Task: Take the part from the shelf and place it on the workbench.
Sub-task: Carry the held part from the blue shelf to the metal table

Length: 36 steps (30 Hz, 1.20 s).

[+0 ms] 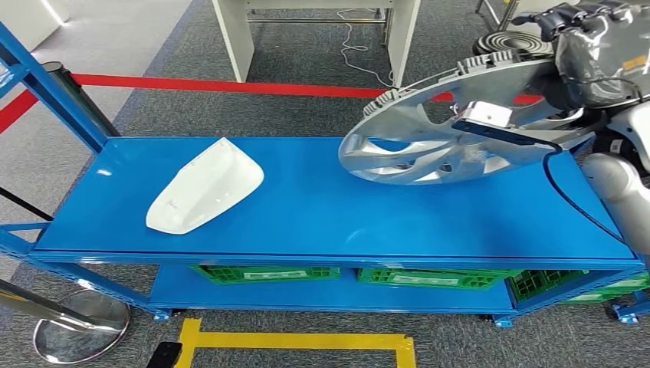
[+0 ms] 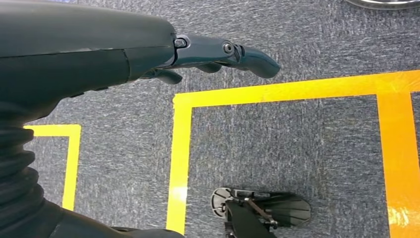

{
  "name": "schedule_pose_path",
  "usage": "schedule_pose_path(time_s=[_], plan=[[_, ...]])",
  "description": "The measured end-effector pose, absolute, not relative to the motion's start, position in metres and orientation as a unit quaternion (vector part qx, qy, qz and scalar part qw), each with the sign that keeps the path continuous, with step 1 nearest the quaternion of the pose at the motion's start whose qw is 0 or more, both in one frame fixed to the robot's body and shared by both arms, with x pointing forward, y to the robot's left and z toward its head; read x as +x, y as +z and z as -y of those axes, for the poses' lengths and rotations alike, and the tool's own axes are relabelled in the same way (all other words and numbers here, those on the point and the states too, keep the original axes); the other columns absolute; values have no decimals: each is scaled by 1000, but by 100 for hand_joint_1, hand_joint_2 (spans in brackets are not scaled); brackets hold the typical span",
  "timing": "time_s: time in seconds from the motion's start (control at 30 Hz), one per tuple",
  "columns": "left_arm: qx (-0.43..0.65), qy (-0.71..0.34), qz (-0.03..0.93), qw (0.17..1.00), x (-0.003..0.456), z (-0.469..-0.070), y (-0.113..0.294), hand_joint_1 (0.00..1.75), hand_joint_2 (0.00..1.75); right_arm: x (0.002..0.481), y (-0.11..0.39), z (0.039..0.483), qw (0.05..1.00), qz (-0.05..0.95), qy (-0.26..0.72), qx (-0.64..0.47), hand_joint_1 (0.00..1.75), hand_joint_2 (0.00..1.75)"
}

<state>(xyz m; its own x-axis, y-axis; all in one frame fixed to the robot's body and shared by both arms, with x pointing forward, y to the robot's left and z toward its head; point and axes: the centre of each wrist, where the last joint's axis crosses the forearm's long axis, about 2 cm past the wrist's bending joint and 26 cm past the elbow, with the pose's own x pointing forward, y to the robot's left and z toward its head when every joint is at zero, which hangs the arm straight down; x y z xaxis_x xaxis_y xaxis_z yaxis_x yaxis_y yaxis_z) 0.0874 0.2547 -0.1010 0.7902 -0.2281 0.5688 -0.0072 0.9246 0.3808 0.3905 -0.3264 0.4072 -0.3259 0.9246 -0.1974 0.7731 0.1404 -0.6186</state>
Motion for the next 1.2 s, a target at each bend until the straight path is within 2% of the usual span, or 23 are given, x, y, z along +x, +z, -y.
schedule_pose_path(time_s=[0.53, 1.2], plan=[[174, -66, 343, 921, 83, -262, -103, 0, 175, 397, 413, 328, 181, 742, 396, -509, 175, 175], [180, -52, 324, 927, 78, -265, -104, 0, 175, 400, 400, 327, 191, 733, 419, -501, 175, 175]])
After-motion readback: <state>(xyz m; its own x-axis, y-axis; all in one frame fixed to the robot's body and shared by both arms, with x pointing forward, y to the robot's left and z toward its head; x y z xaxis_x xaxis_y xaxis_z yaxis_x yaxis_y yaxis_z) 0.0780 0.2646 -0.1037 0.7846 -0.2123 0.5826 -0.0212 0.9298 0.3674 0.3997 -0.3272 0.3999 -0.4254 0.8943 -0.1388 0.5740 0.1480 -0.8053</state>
